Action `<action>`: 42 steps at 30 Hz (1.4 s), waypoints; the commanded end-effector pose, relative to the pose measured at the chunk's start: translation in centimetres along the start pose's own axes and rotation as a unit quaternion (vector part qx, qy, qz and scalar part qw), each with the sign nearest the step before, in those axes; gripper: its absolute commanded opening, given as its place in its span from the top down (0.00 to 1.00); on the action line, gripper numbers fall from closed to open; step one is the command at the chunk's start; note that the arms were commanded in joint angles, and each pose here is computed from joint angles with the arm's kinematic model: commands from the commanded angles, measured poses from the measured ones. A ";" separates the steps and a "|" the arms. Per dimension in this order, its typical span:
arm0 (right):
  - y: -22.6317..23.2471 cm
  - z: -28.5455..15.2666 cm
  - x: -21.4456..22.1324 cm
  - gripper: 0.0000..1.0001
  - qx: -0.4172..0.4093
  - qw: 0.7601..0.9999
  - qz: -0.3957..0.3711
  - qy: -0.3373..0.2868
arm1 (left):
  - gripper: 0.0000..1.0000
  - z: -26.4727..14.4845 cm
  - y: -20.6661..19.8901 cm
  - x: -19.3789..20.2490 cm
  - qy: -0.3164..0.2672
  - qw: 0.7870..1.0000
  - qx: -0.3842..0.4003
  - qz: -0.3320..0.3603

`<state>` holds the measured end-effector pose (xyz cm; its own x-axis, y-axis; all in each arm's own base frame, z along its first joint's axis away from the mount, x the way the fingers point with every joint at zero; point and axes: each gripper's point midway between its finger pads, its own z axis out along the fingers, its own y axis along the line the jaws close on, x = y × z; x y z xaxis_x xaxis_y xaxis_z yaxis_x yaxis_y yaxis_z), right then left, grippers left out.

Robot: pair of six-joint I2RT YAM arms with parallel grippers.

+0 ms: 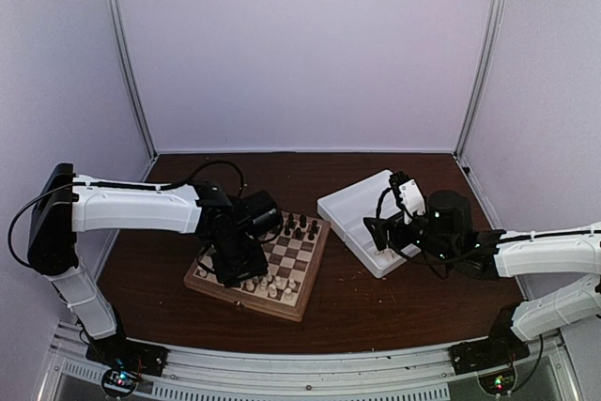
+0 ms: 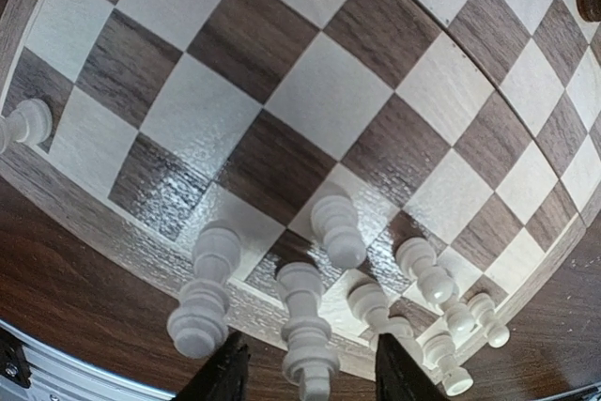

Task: Set up the chess pieces on the board
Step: Adjust the chess piece on the chessboard.

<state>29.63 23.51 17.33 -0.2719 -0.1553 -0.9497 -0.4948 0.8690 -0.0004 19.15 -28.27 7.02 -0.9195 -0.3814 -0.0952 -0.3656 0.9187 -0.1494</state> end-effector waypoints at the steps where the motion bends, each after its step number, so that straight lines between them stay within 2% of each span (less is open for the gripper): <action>1: -0.3 -0.1 -0.9 0.00 0.006 1.000 0.004 -0.011 | 0.53 -1.1 -0.3 -0.3 -0.009 1.000 0.016 0.006; 15: -0.4 -0.1 -0.8 0.00 0.011 1.000 0.001 -0.009 | 0.46 -6.4 0.2 -1.2 -0.037 0.998 0.049 0.032; 20: -0.6 -0.1 -0.6 0.00 0.016 1.000 0.010 -0.003 | 0.39 -9.2 -1.8 -2.3 -0.069 0.987 0.078 0.125; 24: -0.7 -0.4 -0.3 0.03 0.016 1.000 0.025 0.007 | 0.35 -10.5 -3.4 -2.7 -0.091 0.963 0.109 0.228; 30: -0.9 -1.4 -1.6 0.03 0.018 0.999 0.028 -0.002 | 0.29 -10.9 -3.4 -2.7 -0.100 0.935 0.105 0.325; 31: -1.1 -1.4 -1.9 0.03 0.022 0.999 0.025 -0.003 | 0.30 -10.9 -3.3 -2.7 -0.097 0.933 0.102 0.331; 37: -1.1 -0.6 -1.2 0.02 0.023 0.999 0.023 0.003 | 0.58 -9.7 -5.3 -1.1 -0.053 0.917 0.114 0.378; 42: -0.9 -0.2 -0.6 0.02 0.018 0.999 0.027 0.006 | 0.63 -8.7 -6.0 -1.2 -0.048 0.908 0.079 0.408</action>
<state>29.61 22.74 17.47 -0.3201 -0.1391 -0.9371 -0.4614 0.8868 0.0260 21.27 -31.76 16.95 -0.8855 0.3143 -0.3421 0.3875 0.9060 -0.1706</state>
